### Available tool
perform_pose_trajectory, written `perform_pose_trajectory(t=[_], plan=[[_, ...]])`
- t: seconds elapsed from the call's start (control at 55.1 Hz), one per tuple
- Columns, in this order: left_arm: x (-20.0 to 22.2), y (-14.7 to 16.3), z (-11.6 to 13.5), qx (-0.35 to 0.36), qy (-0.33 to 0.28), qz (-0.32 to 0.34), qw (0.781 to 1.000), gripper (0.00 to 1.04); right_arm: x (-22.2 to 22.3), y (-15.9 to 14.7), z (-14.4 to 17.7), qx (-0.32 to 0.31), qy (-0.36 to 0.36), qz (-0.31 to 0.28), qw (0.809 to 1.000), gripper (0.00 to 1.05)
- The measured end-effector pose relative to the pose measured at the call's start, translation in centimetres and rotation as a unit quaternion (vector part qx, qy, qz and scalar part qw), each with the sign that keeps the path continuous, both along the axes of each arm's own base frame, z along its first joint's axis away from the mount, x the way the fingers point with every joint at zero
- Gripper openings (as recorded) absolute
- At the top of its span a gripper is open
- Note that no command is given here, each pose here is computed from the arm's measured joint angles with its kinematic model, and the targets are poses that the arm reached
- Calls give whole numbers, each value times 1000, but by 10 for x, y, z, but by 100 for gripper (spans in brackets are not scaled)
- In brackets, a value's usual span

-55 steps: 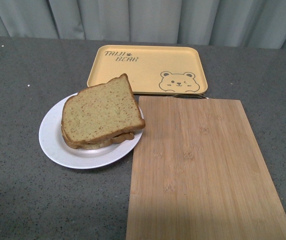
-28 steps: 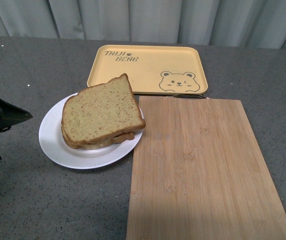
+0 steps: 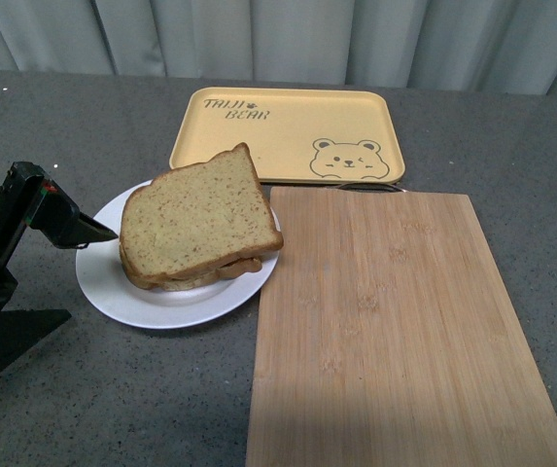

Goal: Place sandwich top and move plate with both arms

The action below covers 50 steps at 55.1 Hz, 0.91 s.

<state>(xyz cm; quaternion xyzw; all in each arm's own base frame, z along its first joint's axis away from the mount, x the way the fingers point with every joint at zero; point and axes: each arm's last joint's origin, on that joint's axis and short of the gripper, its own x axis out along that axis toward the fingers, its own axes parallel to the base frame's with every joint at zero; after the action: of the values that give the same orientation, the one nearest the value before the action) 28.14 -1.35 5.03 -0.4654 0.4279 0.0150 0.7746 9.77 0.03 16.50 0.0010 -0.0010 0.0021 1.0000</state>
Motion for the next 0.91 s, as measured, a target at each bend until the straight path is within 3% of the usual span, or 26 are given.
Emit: perform_pose_trajectory(t=[0.145, 0.345, 0.454, 0.689, 0.907], plan=[[6, 0, -10, -17, 17, 8, 1000, 97, 0, 0, 0, 0, 0, 0, 1000, 95], [10, 0, -21, -35, 46, 19, 998, 67, 0, 0, 0, 0, 0, 0, 1000, 95], [13, -1, -27, -53, 53, 21, 997, 42, 0, 0, 0, 0, 0, 0, 1000, 95], [14, 1, -28, -75, 53, 7, 996, 6, 0, 0, 0, 0, 0, 0, 1000, 95], [13, 8, -19, -107, 25, 4, 994, 4, 0, 0, 0, 0, 0, 0, 1000, 95]])
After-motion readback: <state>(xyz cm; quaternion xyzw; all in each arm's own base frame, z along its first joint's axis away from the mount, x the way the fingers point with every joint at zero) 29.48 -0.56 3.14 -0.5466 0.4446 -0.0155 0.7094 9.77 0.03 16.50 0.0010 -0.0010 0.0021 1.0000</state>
